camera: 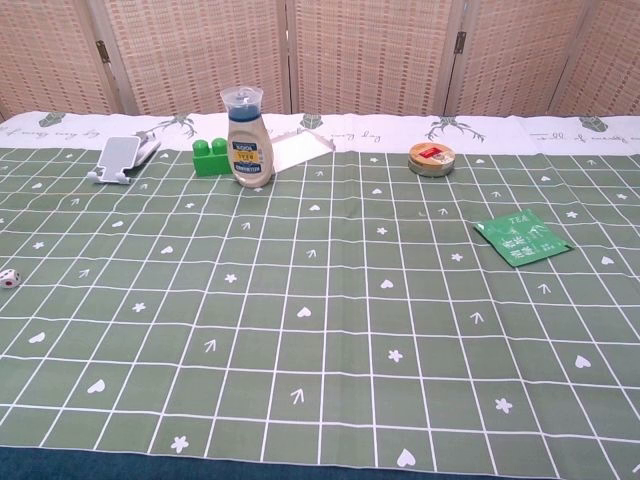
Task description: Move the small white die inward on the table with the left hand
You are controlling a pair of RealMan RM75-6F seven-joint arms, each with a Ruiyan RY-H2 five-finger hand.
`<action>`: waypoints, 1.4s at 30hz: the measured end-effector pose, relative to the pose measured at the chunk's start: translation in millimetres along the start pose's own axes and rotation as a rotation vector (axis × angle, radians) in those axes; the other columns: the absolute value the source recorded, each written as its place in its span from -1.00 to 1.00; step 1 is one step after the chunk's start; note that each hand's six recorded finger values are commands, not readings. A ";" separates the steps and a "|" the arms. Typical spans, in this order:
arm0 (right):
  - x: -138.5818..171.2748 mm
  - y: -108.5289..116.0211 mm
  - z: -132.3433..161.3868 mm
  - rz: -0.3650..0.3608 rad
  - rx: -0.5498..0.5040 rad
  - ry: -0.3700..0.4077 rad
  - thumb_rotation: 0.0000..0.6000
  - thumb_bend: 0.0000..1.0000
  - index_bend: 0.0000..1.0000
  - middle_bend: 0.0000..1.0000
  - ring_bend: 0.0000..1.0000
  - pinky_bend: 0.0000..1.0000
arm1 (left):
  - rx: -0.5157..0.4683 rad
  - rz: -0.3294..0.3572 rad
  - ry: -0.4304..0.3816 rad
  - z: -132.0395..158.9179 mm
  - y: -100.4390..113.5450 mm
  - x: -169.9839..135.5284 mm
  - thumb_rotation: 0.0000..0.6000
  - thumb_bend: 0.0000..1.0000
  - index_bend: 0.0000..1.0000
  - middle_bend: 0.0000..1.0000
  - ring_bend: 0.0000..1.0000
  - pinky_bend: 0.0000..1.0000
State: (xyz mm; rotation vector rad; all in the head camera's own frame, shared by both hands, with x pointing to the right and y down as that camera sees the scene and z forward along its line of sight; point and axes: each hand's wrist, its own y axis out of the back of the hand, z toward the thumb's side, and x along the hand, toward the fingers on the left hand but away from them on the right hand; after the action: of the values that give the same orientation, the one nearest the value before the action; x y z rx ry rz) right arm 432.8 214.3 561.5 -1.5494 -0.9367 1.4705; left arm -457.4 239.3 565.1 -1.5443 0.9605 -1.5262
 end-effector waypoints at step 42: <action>2.2 24.7 0.3 -0.062 0.001 0.018 1.00 -0.68 -0.61 -0.61 -0.64 -0.53 | 0.109 -0.139 -0.280 42.0 -43.7 102.8 1.00 -0.44 -0.20 0.62 0.40 0.72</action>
State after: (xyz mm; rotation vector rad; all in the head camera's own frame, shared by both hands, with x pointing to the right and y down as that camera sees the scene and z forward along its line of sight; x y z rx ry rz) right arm 432.5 206.0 538.1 -1.5174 -0.9653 1.4114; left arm -414.4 166.2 649.0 -1.7188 0.6134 -1.3833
